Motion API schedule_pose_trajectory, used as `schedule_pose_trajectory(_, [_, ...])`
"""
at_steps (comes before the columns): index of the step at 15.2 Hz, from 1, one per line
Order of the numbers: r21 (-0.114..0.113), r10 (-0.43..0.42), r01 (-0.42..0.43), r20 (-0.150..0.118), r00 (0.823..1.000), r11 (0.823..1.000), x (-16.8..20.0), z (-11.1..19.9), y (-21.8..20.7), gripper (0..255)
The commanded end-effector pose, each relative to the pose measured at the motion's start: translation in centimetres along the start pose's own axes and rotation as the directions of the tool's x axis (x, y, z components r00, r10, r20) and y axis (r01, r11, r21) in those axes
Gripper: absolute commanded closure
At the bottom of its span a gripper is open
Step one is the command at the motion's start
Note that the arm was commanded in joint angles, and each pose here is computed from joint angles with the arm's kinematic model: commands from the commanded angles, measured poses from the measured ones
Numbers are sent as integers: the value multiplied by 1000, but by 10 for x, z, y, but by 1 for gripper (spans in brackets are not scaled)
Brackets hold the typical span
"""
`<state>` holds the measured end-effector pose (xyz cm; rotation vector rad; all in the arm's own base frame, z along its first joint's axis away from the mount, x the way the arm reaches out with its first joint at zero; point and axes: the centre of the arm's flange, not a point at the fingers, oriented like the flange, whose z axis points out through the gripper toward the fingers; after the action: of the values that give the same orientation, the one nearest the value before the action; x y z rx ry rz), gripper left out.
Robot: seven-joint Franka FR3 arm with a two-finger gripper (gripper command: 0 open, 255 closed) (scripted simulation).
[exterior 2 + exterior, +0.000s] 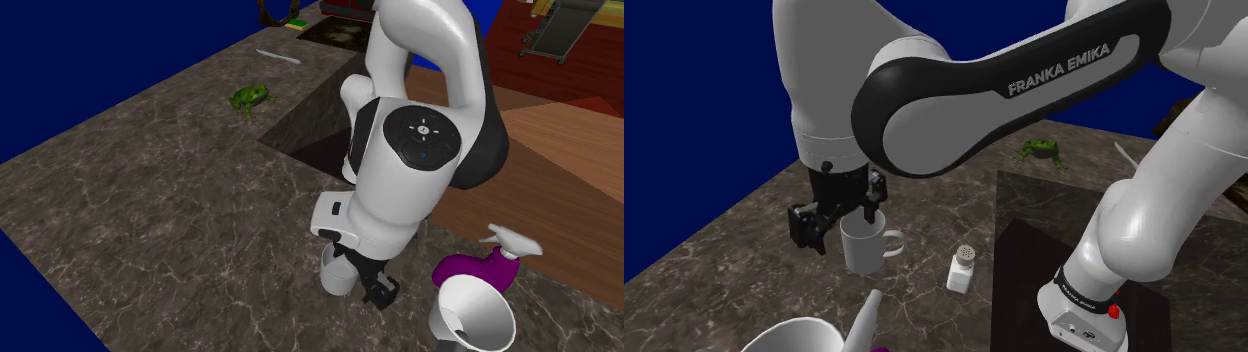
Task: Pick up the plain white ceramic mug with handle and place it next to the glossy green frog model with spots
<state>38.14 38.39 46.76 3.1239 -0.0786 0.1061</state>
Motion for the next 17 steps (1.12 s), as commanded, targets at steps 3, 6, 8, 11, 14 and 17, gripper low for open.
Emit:
schedule_pose_trajectory(3, [1,0,0,0,1000,1000,0,13,-2,0])
schedule_pose_trajectory(6, [1,0,0,0,1000,1000,0,13,-2,0])
schedule_pose_trajectory(8, [1,0,0,0,1000,1000,0,13,-2,0])
schedule_pose_trajectory(11, [0,0,0,0,1000,1000,0,13,-2,255])
schedule_pose_trajectory(14, [0,0,0,0,1000,1000,0,13,-2,255])
schedule_pose_trajectory(17, [0,0,0,0,1000,1000,0,13,-2,255])
